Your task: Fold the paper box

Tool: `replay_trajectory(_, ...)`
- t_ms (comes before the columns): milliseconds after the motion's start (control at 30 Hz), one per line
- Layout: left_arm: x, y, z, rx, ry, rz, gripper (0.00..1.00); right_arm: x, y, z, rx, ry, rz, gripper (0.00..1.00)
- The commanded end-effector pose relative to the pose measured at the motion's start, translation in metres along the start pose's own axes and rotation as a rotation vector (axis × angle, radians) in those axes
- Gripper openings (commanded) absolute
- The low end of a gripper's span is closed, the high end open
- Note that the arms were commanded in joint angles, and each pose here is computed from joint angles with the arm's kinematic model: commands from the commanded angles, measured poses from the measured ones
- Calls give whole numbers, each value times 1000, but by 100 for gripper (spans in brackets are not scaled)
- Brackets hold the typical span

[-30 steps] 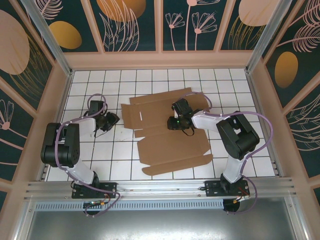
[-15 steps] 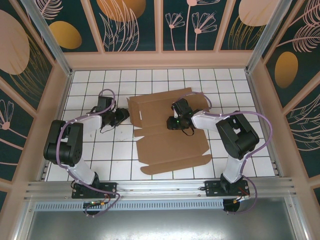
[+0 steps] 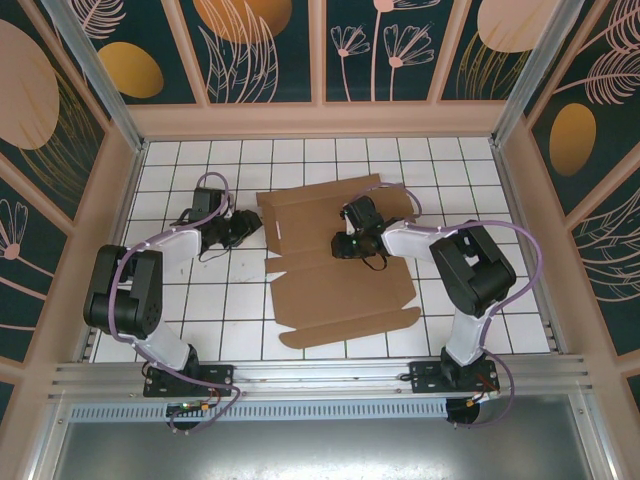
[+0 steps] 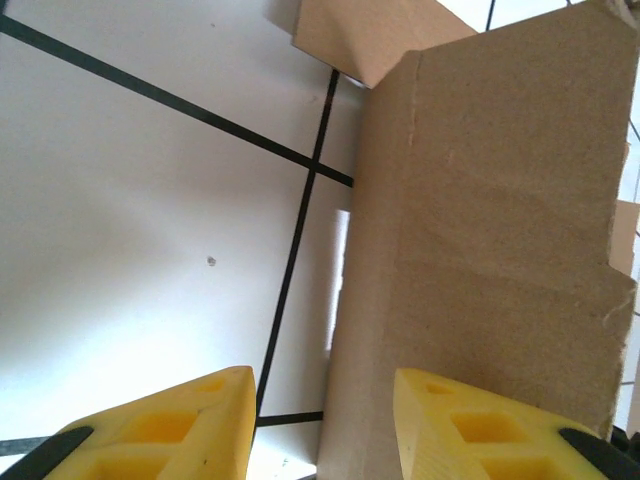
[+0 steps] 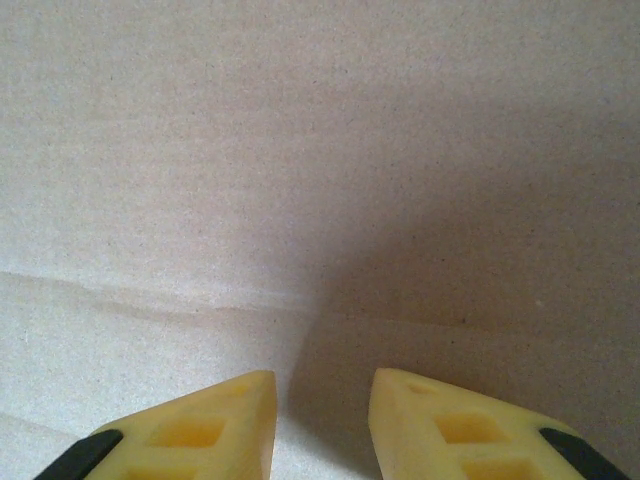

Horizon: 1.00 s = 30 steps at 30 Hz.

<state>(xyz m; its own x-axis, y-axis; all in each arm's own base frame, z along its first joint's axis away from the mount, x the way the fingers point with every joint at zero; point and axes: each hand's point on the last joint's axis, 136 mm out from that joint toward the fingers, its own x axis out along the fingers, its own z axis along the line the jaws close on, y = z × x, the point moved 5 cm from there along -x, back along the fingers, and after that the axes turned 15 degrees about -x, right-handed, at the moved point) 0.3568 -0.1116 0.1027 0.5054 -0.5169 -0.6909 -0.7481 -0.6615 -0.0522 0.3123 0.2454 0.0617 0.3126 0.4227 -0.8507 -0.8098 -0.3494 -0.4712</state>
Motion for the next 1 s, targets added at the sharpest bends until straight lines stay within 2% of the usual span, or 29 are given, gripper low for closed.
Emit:
replay_trajectory(0,-4,2,-20,47,80,23,42,25,64,-9,21,28,254,33)
replay_trajectory(167,2,5,-27,66,93,43,44,26,66,-8,20,21,260,33)
replay_trajectory(567,28,4,-16,53,29,78,48,27,69,-6,16,16,269,33)
replay_trajectory(767,22,2,-26,73,54,57,53,27,70,-6,10,16,271,33)
replay_trajectory(967,33,3,-13,61,9,77,52,28,70,-6,9,15,272,33)
